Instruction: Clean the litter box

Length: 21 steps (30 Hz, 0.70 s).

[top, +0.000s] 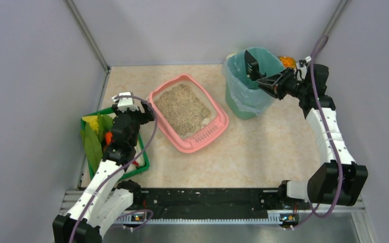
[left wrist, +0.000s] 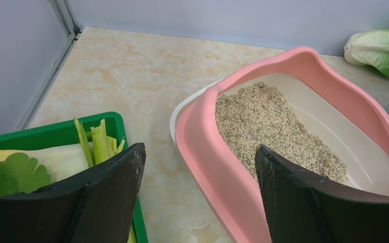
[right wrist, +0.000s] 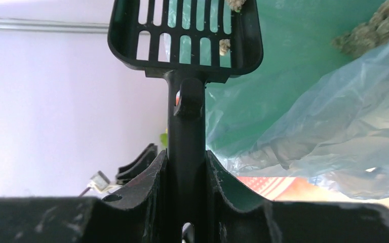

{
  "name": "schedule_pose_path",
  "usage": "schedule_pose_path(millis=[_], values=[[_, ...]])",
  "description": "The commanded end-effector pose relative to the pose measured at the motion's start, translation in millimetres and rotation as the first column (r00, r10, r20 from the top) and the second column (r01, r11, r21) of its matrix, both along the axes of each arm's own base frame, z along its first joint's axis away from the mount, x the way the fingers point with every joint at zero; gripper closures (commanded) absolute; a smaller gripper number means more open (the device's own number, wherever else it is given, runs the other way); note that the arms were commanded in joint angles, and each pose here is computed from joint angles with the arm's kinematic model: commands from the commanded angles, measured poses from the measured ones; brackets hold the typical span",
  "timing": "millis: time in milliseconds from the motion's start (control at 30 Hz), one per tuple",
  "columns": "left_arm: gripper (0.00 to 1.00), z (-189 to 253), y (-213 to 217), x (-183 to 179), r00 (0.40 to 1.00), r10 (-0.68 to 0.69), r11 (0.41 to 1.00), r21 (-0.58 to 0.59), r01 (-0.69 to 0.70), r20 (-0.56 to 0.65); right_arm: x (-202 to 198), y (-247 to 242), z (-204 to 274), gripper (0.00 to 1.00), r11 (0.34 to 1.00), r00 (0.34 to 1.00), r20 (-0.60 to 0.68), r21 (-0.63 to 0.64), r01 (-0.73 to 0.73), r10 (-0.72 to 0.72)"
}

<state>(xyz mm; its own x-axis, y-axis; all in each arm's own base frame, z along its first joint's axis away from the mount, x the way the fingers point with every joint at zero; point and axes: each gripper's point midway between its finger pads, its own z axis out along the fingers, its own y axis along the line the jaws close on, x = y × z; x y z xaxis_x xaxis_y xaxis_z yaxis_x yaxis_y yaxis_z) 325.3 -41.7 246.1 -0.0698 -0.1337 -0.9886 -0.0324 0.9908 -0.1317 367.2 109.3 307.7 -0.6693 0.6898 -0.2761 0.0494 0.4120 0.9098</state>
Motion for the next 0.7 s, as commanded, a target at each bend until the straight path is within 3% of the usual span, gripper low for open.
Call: schedule_pose_path(millis=[0, 33, 100, 200, 300, 367, 467, 567, 667], values=[[0.16, 18.3, 0.0, 1.4, 0.997, 0.005, 1.000, -0.005, -0.004, 0.075, -7.2, -0.1, 45.9, 1.00, 0.990, 0.996, 0.091, 0.140, 0.003, -0.016], [0.16, 18.2, -0.3, 1.5, 0.997, 0.004, 1.000, -0.004, -0.004, 0.075, -9.4, 1.0, 45.7, 1.00, 0.984, 0.997, 0.073, 0.176, -0.002, -0.011], [0.17, 18.2, -1.1, 1.5, 0.997, 0.001, 1.000, 0.002, -0.001, 0.071, -14.8, 7.0, 67.1, 1.00, 0.972, 0.983, 0.181, 0.227, -0.066, 0.025], [0.17, 17.1, -2.3, 3.0, 0.998, 0.000, 1.000, 0.011, 0.000, 0.065, -14.5, -0.7, 62.9, 1.00, 0.985, 0.986, 0.168, 0.168, -0.038, 0.010], [0.17, 17.3, -3.8, 2.9, 0.998, -0.005, 1.000, 0.010, 0.005, 0.062, -17.5, 5.5, 66.3, 1.00, 0.967, 0.978, 0.201, 0.231, -0.108, 0.061], [0.16, 16.6, -3.2, 2.5, 0.998, -0.004, 1.000, 0.013, 0.003, 0.060, -15.0, 5.0, 50.1, 1.00, 0.960, 0.988, 0.147, 0.266, -0.089, 0.051], [0.16, 18.2, -1.4, 1.0, 0.998, 0.003, 1.000, 0.020, -0.004, 0.062, -13.1, -1.2, 43.6, 1.00, 0.986, 0.987, 0.156, 0.157, -0.047, 0.023], [0.17, 17.8, -1.1, 0.9, 0.998, 0.005, 1.000, 0.023, -0.006, 0.061, -9.9, -16.8, 30.6, 1.00, 0.998, 0.991, 0.135, -0.055, 0.017, -0.010], [0.16, 18.0, -4.3, 2.3, 0.998, -0.008, 1.000, 0.015, 0.007, 0.062, -11.9, -11.4, 31.2, 1.00, 0.998, 0.984, 0.171, -0.049, -0.036, 0.044]])
